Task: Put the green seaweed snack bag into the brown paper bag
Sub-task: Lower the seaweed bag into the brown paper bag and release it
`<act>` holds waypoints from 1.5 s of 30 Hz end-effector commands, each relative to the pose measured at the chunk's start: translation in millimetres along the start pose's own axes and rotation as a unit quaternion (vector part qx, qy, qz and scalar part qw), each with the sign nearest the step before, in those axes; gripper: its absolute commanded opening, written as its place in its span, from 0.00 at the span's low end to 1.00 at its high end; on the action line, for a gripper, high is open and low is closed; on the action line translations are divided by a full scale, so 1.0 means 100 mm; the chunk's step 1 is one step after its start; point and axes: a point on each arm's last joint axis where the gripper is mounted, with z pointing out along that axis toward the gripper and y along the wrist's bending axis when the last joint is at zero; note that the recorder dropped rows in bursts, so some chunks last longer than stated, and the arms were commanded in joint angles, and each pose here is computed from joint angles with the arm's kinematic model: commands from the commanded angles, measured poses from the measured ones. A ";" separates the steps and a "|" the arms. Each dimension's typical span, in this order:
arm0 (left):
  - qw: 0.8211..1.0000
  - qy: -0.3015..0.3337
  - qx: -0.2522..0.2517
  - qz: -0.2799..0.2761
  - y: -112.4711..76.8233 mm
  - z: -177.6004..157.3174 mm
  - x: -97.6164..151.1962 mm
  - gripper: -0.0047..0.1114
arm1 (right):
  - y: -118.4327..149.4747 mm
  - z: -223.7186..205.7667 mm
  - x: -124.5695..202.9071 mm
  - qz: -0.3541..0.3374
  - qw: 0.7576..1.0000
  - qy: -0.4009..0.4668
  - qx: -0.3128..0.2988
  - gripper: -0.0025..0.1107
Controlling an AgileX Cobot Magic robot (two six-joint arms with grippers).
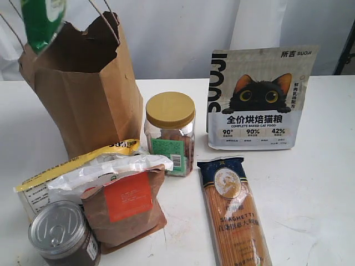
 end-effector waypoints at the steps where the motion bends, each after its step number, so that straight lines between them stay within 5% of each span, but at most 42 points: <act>1: 0.999 -0.023 -0.030 -0.009 0.24 -0.06 0.00 0.04 | 0.00 0.00 0.00 0.000 1.000 -0.002 0.002 0.02; 17: 0.986 0.003 -0.005 -0.165 0.60 0.85 0.88 0.04 | 0.00 0.00 0.00 0.000 1.000 -0.002 0.002 0.02; 45: 0.976 0.066 0.053 -0.202 0.26 0.87 1.47 0.04 | 0.00 0.00 0.00 0.000 1.000 -0.002 0.002 0.02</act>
